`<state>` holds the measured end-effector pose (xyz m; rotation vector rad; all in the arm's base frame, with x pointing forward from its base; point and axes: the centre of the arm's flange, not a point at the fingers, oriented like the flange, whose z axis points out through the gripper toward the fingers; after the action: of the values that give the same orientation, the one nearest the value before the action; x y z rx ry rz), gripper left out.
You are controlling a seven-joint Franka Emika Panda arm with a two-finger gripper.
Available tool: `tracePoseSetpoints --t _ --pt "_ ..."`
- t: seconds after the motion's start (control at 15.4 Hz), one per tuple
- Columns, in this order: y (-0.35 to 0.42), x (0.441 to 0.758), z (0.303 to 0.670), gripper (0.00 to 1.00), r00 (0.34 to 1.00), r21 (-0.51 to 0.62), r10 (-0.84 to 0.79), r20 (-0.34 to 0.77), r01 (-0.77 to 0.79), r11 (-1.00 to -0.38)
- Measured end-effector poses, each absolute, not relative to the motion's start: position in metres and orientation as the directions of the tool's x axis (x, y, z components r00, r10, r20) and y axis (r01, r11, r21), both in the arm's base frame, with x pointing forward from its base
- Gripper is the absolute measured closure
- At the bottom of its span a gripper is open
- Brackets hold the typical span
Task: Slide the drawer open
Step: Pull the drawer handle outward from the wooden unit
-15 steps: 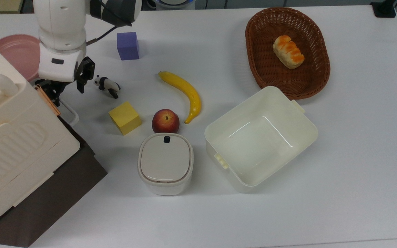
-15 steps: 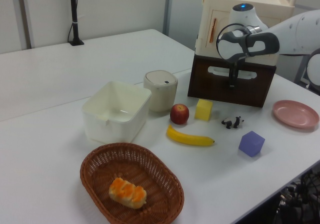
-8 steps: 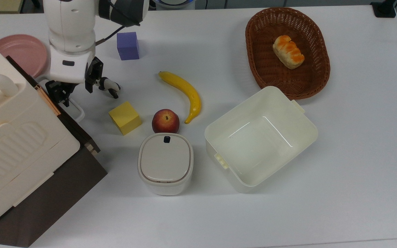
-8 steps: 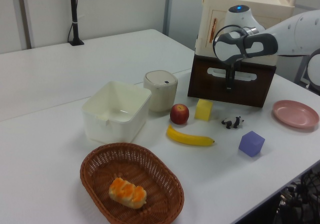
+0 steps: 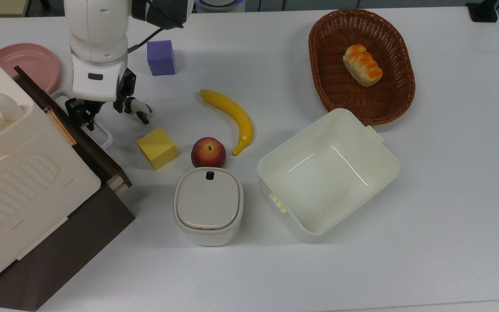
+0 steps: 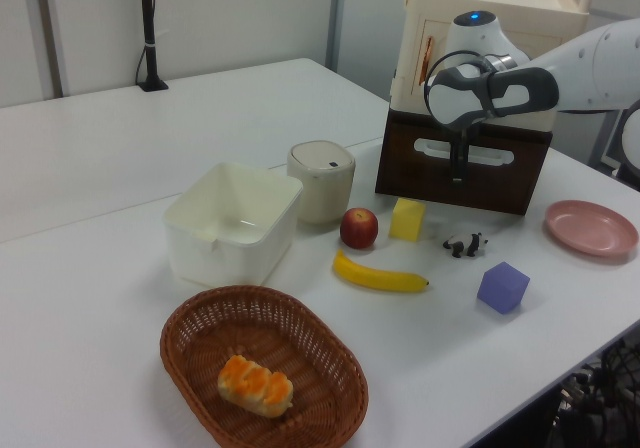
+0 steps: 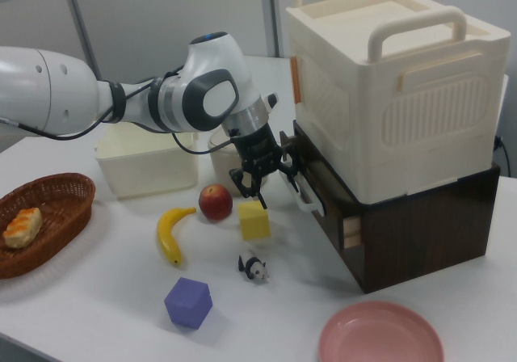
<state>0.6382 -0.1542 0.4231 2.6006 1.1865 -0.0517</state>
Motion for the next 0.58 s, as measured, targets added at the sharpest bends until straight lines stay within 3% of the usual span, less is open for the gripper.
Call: tracePoseSetpoints --t 0.58 --pt "-0.117 0.631 0.424 0.27 0.642 0.221 0.751 -0.156 0.763 -0.607"
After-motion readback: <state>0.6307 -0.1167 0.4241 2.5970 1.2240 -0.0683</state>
